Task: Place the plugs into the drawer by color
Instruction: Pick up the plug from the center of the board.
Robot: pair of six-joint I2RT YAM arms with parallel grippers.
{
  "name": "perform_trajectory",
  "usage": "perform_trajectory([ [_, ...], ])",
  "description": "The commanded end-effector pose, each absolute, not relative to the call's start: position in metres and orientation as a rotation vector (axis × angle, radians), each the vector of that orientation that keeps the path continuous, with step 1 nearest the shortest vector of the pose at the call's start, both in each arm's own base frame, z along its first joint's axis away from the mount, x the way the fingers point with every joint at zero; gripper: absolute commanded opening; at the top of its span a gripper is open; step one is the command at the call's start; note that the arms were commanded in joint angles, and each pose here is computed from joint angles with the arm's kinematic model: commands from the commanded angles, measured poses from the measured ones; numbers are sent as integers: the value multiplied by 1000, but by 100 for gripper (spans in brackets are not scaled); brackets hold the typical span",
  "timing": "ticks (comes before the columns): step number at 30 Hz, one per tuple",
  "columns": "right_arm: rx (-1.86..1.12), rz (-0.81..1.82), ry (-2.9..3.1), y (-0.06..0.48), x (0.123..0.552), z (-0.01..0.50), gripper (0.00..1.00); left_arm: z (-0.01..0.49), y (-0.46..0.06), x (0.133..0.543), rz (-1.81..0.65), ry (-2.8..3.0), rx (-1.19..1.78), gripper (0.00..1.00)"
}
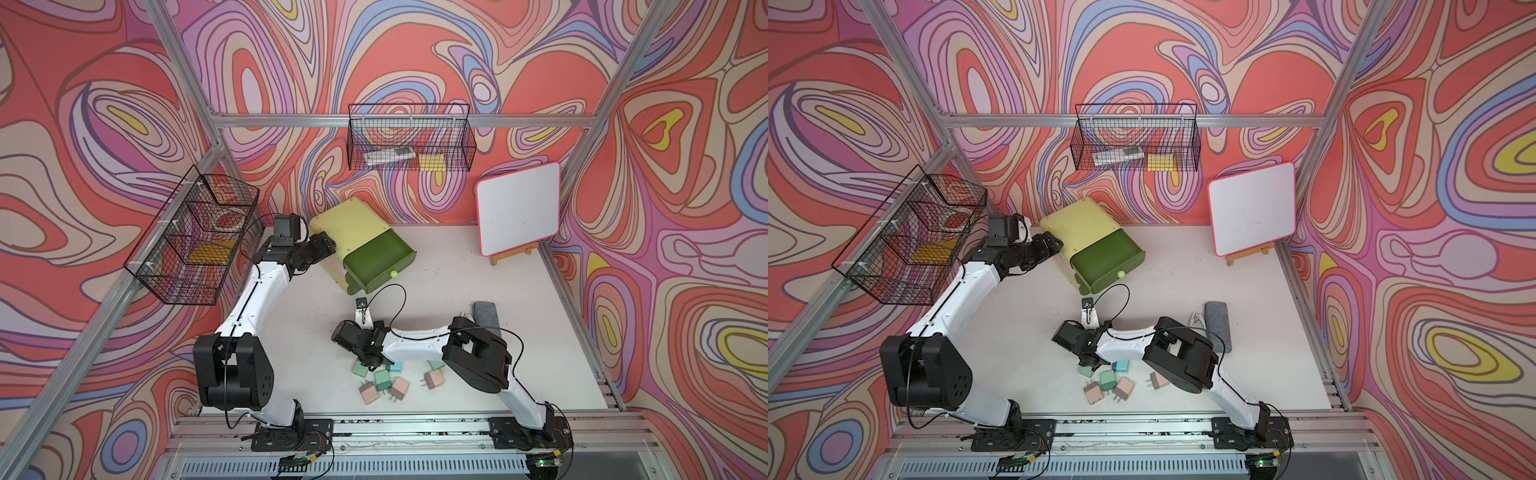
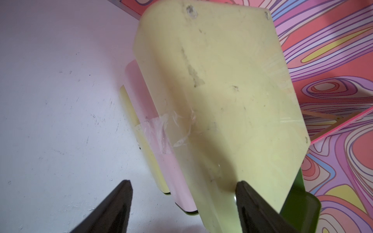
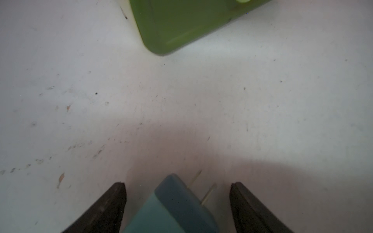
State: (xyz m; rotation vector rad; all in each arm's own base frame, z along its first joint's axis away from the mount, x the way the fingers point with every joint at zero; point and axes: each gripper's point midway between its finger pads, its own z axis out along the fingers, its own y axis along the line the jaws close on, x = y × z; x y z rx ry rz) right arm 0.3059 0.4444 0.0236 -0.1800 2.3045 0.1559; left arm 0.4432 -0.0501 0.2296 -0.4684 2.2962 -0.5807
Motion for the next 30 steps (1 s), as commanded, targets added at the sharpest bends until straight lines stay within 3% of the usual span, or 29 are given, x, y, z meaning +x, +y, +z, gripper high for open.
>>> perform_trajectory([
  [1,-223,144,2323,447,305,14,76,234,-44,438,-561,2288,-466,80],
  [18,-486,215,2307,454,285,28,25,236,-43,438,-559,2279,-467,80],
  [22,-627,259,2272,463,266,39,20,235,-43,438,-559,2283,-467,80],
  [30,-813,381,2167,474,239,84,18,236,-43,437,-561,2280,-465,80],
])
